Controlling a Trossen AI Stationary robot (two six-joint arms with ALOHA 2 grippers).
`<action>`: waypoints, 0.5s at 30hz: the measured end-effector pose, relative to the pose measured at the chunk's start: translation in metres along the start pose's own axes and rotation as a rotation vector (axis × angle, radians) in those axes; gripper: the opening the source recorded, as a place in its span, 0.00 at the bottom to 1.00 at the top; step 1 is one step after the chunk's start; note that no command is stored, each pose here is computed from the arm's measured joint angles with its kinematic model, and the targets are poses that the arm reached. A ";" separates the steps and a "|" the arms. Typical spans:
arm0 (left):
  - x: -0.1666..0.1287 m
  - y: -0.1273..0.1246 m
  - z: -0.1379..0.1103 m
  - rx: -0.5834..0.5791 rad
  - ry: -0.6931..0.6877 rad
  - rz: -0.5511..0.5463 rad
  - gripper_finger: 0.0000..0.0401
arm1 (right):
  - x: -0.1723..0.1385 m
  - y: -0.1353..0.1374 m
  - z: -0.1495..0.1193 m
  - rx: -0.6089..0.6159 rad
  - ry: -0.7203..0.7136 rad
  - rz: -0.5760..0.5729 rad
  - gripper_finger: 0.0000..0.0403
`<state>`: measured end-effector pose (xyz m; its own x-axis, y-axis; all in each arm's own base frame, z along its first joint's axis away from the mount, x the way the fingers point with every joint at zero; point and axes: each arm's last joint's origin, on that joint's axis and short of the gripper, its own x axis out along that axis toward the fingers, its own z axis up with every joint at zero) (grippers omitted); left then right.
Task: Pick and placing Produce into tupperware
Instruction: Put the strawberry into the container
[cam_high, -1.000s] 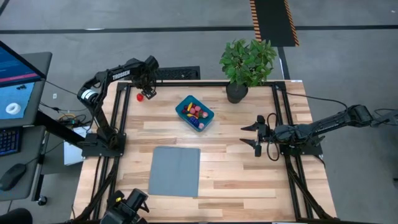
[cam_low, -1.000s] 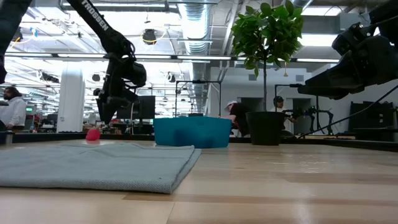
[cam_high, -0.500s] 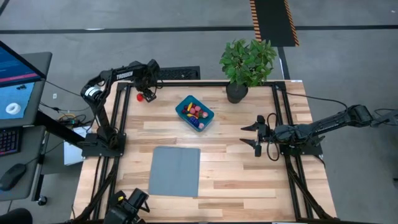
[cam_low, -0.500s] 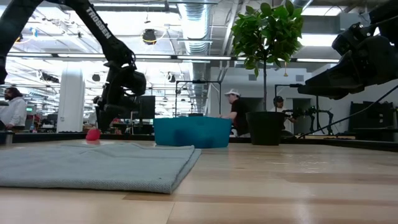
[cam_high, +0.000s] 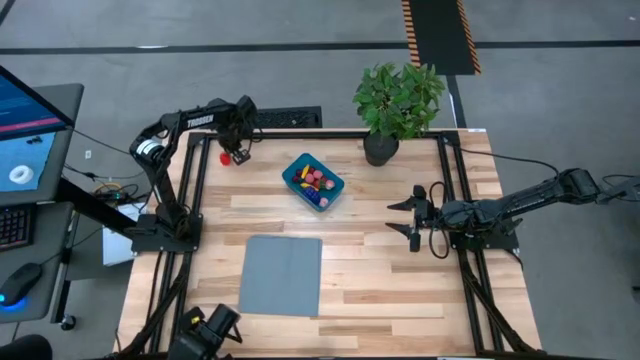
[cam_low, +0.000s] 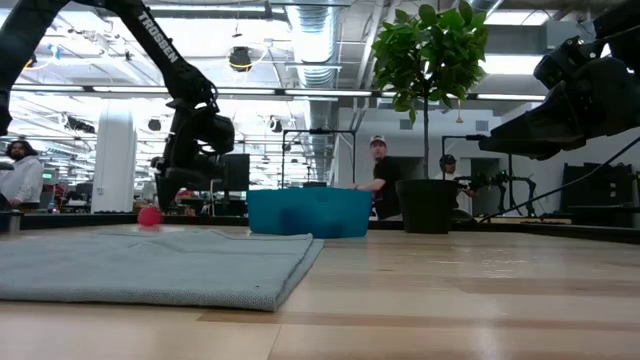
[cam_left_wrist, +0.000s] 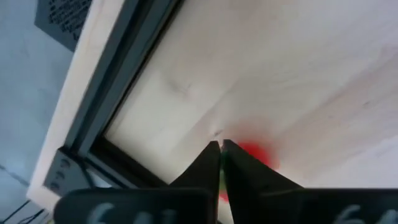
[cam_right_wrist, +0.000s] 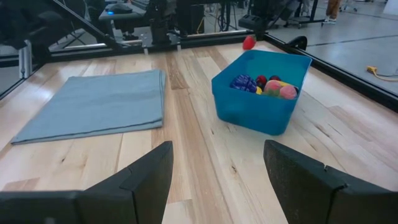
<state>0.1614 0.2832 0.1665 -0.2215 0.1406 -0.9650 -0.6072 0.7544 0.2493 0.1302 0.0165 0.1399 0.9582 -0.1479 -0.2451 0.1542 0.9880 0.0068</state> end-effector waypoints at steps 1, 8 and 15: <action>0.000 -0.001 0.000 0.008 0.004 0.008 0.01 | 0.000 0.000 0.000 0.000 0.000 0.000 0.68; -0.003 -0.010 0.002 0.074 0.005 0.009 0.00 | 0.000 0.000 0.000 0.000 0.000 0.000 0.68; -0.016 -0.022 0.010 0.124 -0.016 0.036 0.00 | 0.000 0.000 0.000 0.000 0.000 0.000 0.68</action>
<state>0.1860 0.2705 0.1759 -0.2284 0.1785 -0.9571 -0.4996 0.8222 0.2726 0.1302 0.0165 0.1399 0.9582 -0.1475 -0.2453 0.1539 0.9881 0.0067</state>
